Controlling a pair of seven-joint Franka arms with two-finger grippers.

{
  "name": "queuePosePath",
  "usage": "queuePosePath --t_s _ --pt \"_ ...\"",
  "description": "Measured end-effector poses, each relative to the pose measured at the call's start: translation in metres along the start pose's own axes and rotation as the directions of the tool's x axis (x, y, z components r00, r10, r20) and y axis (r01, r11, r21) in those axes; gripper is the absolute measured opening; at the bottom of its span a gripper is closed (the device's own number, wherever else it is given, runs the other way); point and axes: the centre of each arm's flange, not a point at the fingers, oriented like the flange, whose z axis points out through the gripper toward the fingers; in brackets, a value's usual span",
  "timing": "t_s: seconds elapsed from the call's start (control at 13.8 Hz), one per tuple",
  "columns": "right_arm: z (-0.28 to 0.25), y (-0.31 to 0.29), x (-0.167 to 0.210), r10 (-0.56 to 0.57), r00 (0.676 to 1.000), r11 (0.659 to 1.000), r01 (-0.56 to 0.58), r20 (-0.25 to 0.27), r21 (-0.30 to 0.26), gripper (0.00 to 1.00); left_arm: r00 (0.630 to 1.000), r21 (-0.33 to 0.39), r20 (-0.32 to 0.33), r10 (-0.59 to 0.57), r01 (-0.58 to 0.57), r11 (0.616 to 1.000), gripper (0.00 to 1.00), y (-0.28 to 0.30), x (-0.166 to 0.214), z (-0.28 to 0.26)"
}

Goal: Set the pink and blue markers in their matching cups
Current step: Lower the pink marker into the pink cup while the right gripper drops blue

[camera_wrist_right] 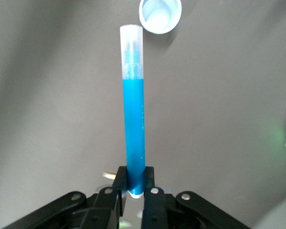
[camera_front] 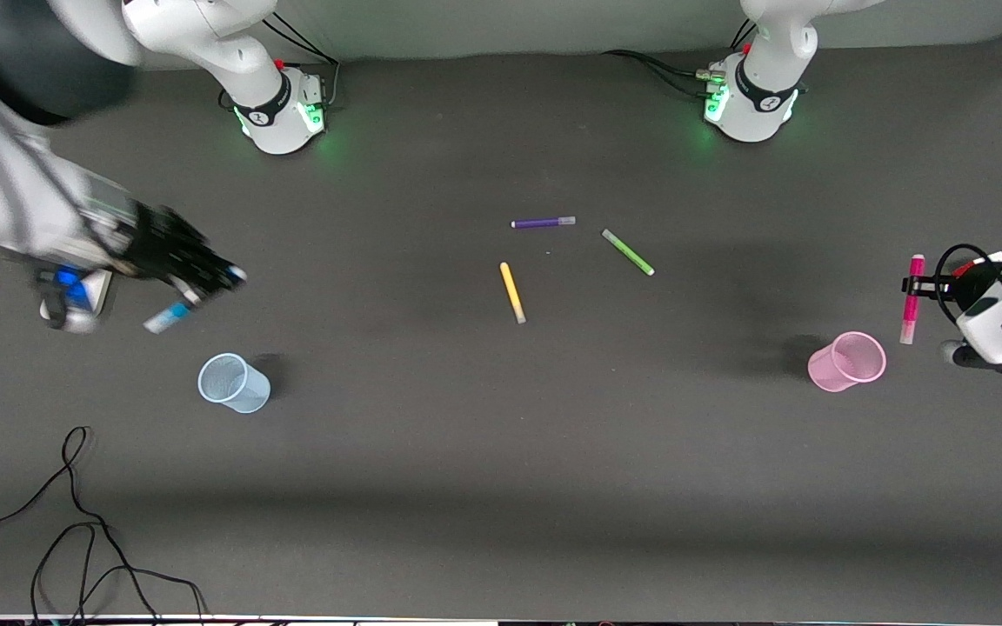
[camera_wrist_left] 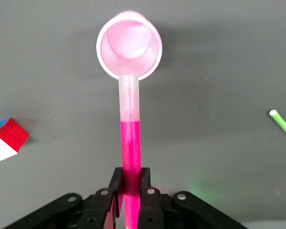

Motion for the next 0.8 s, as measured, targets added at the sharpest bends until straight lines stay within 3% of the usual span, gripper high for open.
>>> queuePosePath --t_s 0.22,0.43,0.8 --pt "-0.002 0.044 0.062 -0.19 0.98 0.982 0.191 0.054 -0.008 0.18 0.996 0.009 0.066 -0.065 0.064 0.998 0.18 -0.006 0.024 0.017" --pt "0.024 0.068 0.108 -0.298 0.948 0.953 0.301 0.115 -0.013 0.18 0.986 0.011 0.136 -0.101 0.1 0.995 0.18 -0.008 0.046 0.042" --pt "0.081 0.075 0.153 -0.422 0.871 0.905 0.422 0.252 0.055 0.18 0.969 0.046 0.223 -0.108 0.1 0.994 0.18 -0.006 0.079 0.085"
